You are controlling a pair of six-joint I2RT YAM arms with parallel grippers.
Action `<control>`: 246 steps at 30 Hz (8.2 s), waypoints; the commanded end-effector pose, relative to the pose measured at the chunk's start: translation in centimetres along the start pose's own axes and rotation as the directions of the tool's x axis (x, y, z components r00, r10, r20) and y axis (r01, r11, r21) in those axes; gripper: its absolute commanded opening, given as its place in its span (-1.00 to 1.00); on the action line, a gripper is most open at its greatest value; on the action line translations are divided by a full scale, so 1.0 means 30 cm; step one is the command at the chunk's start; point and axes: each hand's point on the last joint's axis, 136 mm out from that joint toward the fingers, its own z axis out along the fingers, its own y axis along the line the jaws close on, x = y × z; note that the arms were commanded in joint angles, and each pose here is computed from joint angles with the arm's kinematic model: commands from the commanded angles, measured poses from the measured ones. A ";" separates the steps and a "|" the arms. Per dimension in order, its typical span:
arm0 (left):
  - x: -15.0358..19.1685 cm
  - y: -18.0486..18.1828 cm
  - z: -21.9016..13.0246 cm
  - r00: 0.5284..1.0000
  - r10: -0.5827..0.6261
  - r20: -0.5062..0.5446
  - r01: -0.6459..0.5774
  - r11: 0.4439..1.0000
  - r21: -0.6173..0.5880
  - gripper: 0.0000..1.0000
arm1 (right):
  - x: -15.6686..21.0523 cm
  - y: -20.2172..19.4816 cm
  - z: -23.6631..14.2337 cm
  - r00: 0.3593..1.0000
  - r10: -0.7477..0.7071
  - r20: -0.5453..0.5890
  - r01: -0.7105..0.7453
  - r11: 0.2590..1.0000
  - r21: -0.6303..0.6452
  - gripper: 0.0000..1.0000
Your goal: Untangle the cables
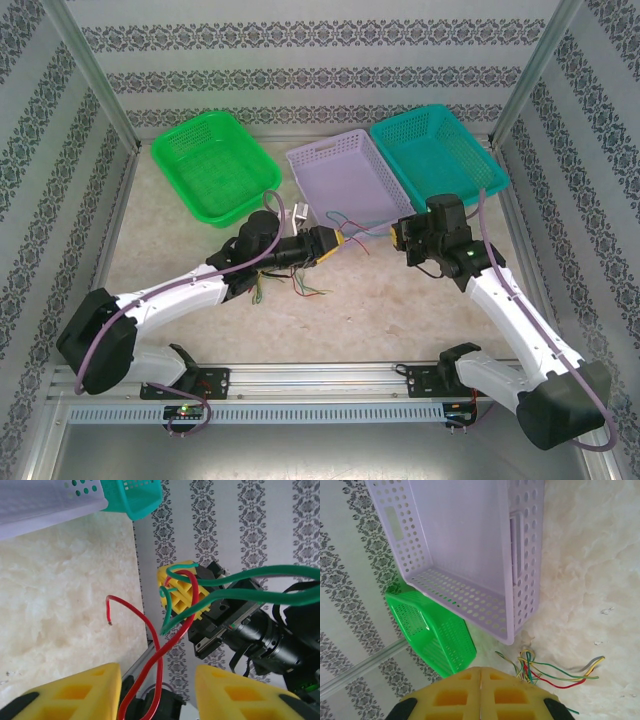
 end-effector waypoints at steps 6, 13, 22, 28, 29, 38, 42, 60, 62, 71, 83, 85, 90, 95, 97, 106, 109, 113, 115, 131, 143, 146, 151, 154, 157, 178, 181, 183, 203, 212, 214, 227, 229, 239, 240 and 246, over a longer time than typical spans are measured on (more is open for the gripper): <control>-0.040 -0.062 0.010 0.999 0.028 0.035 -0.031 0.997 0.068 -0.62 | 0.013 -0.001 -0.014 1.000 0.022 -0.018 -0.022 1.000 -0.021 -1.00; -0.029 -0.065 -0.010 0.998 0.055 0.029 -0.057 0.997 0.051 -1.00 | -0.002 -0.019 -0.014 1.000 0.023 0.000 -0.023 1.000 -0.014 -1.00; 0.089 0.016 -0.020 0.985 0.097 -0.139 -0.108 0.992 -0.070 -1.00 | -0.102 0.090 -0.052 0.993 -0.078 0.091 0.082 0.996 -0.045 -1.00; 0.107 0.046 -0.084 0.980 0.142 -0.139 -0.165 0.972 -0.168 -1.00 | -0.237 0.172 -0.148 0.931 -0.279 0.236 0.279 0.960 0.037 -1.00; 0.101 0.047 -0.095 0.980 0.150 -0.133 -0.173 0.967 -0.186 -1.00 | -0.266 0.181 -0.169 0.918 -0.300 0.260 0.297 0.954 0.051 -1.00; 0.106 0.044 -0.088 0.985 0.111 -0.135 -0.135 0.974 -0.182 -1.00 | -0.400 0.319 -0.339 0.806 -0.423 0.414 0.430 0.899 0.081 -1.00; 0.110 0.052 -0.013 0.985 0.081 -0.155 -0.108 0.979 -0.175 -1.00 | -0.337 0.358 -0.315 0.771 -0.518 0.369 0.532 0.844 0.074 -1.00; 0.164 0.210 0.276 0.960 0.102 -0.263 -0.181 0.937 -0.298 0.13 | -0.218 0.155 -0.231 0.629 -0.749 0.209 0.705 0.663 0.251 -1.00; 0.138 0.155 0.236 0.962 0.147 -0.228 -0.212 0.933 -0.292 0.20 | -0.216 0.146 -0.232 0.624 -0.756 0.198 0.711 0.655 0.256 -1.00; 0.057 -0.059 0.034 0.919 0.351 -0.180 -0.392 0.862 -0.322 0.27 | -0.186 0.131 -0.219 0.593 -0.797 0.114 0.754 0.599 0.270 -1.00; 0.101 -0.164 0.129 0.802 0.467 -0.372 -0.544 0.828 -0.133 0.24 | -0.036 0.166 -0.148 0.542 -0.840 0.021 0.819 0.534 0.207 -1.00; 0.098 -0.161 0.142 0.792 0.480 -0.376 -0.558 0.820 -0.128 0.25 | -0.011 0.172 -0.136 0.533 -0.846 0.005 0.829 0.524 0.194 -1.00; 0.090 -0.124 0.166 0.788 0.480 -0.385 -0.567 0.810 -0.151 0.24 | 0.047 0.182 -0.112 0.525 -0.851 -0.029 0.843 0.515 0.155 -1.00; 0.059 -0.104 0.176 0.797 0.491 -0.353 -0.575 0.796 -0.191 0.18 | 0.081 0.178 -0.103 0.520 -0.852 -0.052 0.849 0.510 0.137 -1.00; 0.053 -0.094 0.185 0.800 0.488 -0.348 -0.572 0.796 -0.199 0.10 | 0.089 0.176 -0.101 0.525 -0.849 -0.057 0.847 0.515 0.130 -1.00; -0.004 -0.097 0.183 0.835 0.475 -0.278 -0.539 0.807 -0.241 -0.63 | 0.101 0.156 -0.117 0.549 -0.833 -0.065 0.834 0.540 0.116 -1.00; -0.026 -0.101 0.165 0.850 0.466 -0.246 -0.521 0.812 -0.261 -0.88 | 0.095 0.142 -0.126 0.553 -0.831 -0.062 0.830 0.543 0.124 -1.00; -0.086 -0.124 0.101 0.887 0.435 -0.156 -0.462 0.842 -0.278 -1.00 | 0.069 0.097 -0.122 0.580 -0.812 -0.062 0.810 0.567 0.148 -1.00; -0.121 -0.139 0.058 0.904 0.415 -0.102 -0.426 0.860 -0.280 -1.00 | 0.048 0.069 -0.121 0.606 -0.794 -0.055 0.789 0.591 0.167 -1.00; -0.456 -0.089 -0.533 0.762 0.066 0.644 0.119 0.964 -0.240 -1.00 | -0.122 -0.459 -0.046 0.991 0.086 0.107 -0.106 0.975 0.196 -1.00; -0.465 -0.043 -0.591 0.695 -0.088 0.713 0.294 0.940 -0.171 -1.00 | -0.157 -0.548 -0.069 0.936 0.290 0.201 -0.316 0.942 0.112 -1.00; -0.459 -0.052 -0.610 0.688 -0.100 0.719 0.325 0.928 -0.183 -1.00 | -0.162 -0.557 -0.065 0.931 0.304 0.202 -0.329 0.939 0.101 -1.00; -0.440 -0.035 -0.627 0.678 -0.155 0.719 0.409 0.892 -0.194 -1.00 | -0.166 -0.539 -0.075 0.943 0.260 0.207 -0.284 0.954 0.099 -1.00; -0.426 -0.015 -0.611 0.680 -0.202 0.705 0.458 0.868 -0.193 -1.00 | -0.168 -0.491 -0.084 0.952 0.227 0.206 -0.245 0.967 0.067 -1.00; -0.393 0.031 -0.564 0.688 -0.290 0.666 0.537 0.820 -0.198 -1.00 | -0.159 -0.412 -0.103 0.965 0.171 0.201 -0.183 0.982 0.044 -1.00; -0.364 -0.133 -0.466 0.802 -0.295 0.519 0.464 0.855 -0.232 0.48 | -0.034 0.044 -0.038 0.973 -0.005 0.232 0.018 0.998 -0.053 -1.00; -0.307 -0.101 -0.376 0.834 -0.315 0.453 0.465 0.843 -0.270 0.50 | 0.004 0.077 -0.019 0.978 -0.019 0.206 0.033 0.998 -0.062 -1.00; -0.286 -0.097 -0.329 0.846 -0.309 0.434 0.451 0.848 -0.277 0.51 | 0.030 0.094 -0.010 0.982 -0.026 0.188 0.040 0.997 -0.070 -1.00; -0.247 0.051 -0.234 0.896 -0.218 0.387 0.388 0.810 -0.440 -0.69 | 0.258 0.121 0.018 0.994 -0.101 0.031 0.103 0.991 -0.082 -1.00; -0.275 0.102 -0.296 0.894 -0.198 0.401 0.385 0.799 -0.463 -1.00 | 0.272 0.125 0.014 0.991 -0.131 0.018 0.132 0.988 -0.082 -1.00; -0.299 0.104 -0.317 0.900 -0.177 0.398 0.365 0.805 -0.468 -1.00 | 0.282 0.148 0.018 0.986 -0.167 0.005 0.167 0.981 -0.103 -1.00; -0.658 0.154 -0.472 0.974 0.043 0.223 0.073 0.869 -0.490 -1.00 | 0.231 0.291 -0.133 0.755 -0.653 -0.059 0.634 0.750 -0.189 0.33; -0.714 0.155 -0.496 0.969 0.104 0.223 0.029 0.853 -0.521 -1.00 | 0.234 0.286 -0.140 0.722 -0.685 -0.094 0.660 0.723 -0.205 0.34; -0.940 0.270 -0.660 0.940 0.208 0.271 0.045 0.711 -0.702 -1.00 | 0.327 0.236 -0.071 0.617 -0.748 -0.245 0.705 0.664 -0.251 0.34; -0.961 0.307 -0.677 0.939 0.206 0.277 0.062 0.688 -0.723 -1.00 | 0.330 0.242 -0.067 0.606 -0.760 -0.235 0.718 0.650 -0.250 0.35; -1.064 0.507 -0.747 0.940 0.121 0.318 0.177 0.624 -0.761 -1.00 | 0.306 0.281 -0.032 0.640 -0.747 -0.180 0.720 0.665 -0.198 0.31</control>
